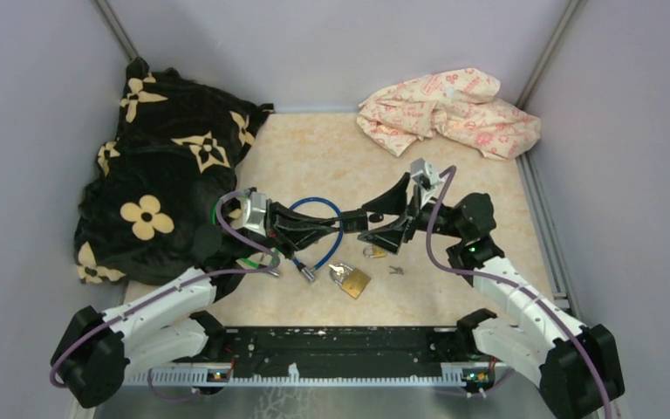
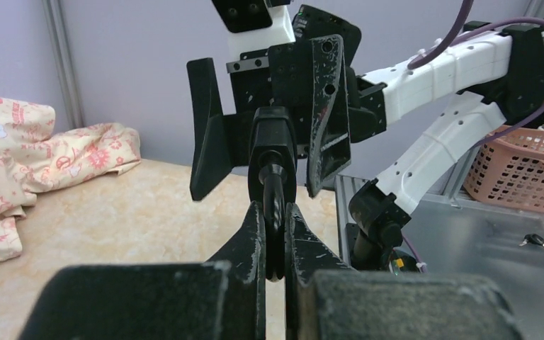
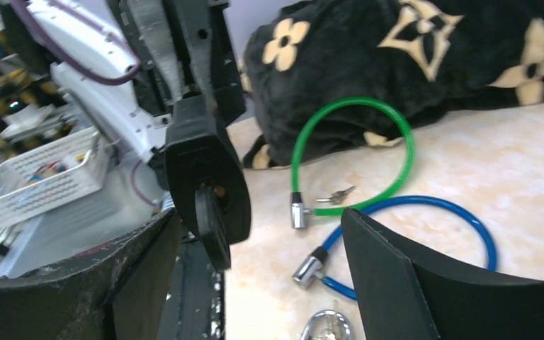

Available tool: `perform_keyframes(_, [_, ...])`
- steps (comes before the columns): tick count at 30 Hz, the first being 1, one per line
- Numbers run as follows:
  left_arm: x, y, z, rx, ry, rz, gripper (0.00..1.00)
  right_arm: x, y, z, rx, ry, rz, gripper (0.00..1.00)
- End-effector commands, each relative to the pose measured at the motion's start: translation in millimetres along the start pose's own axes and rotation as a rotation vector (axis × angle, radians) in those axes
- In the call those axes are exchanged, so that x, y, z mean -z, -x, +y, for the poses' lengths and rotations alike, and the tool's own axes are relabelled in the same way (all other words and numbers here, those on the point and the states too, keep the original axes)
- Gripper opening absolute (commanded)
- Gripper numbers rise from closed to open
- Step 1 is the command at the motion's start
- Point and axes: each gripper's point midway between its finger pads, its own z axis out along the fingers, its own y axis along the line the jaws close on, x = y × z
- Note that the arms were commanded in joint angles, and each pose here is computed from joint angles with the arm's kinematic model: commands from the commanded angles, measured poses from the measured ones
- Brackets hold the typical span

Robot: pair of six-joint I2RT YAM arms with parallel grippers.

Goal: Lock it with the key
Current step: Pick up the lock from the center of the board, then lock the lock.

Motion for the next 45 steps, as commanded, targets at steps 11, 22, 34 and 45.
perform_keyframes(11, [-3.5, 32.7, -12.3, -0.031, -0.048, -0.110, 0.00, -26.0, 31.9, 42.5, 0.123, 0.185, -0.029, 0.57])
perform_keyframes(22, [-13.5, 27.7, -19.6, 0.018, -0.097, -0.087, 0.00, -35.9, 35.2, 42.0, 0.156, 0.197, -0.036, 0.00])
perform_keyframes(34, [-36.9, 15.8, -27.1, 0.119, -0.143, -0.040, 0.00, -50.6, 32.9, 52.7, 0.167, 0.284, -0.043, 0.00])
perform_keyframes(45, [-55.4, 9.9, -25.2, 0.081, -0.146, -0.023, 0.00, -56.1, -30.1, 20.0, 0.089, 0.229, 0.086, 0.00])
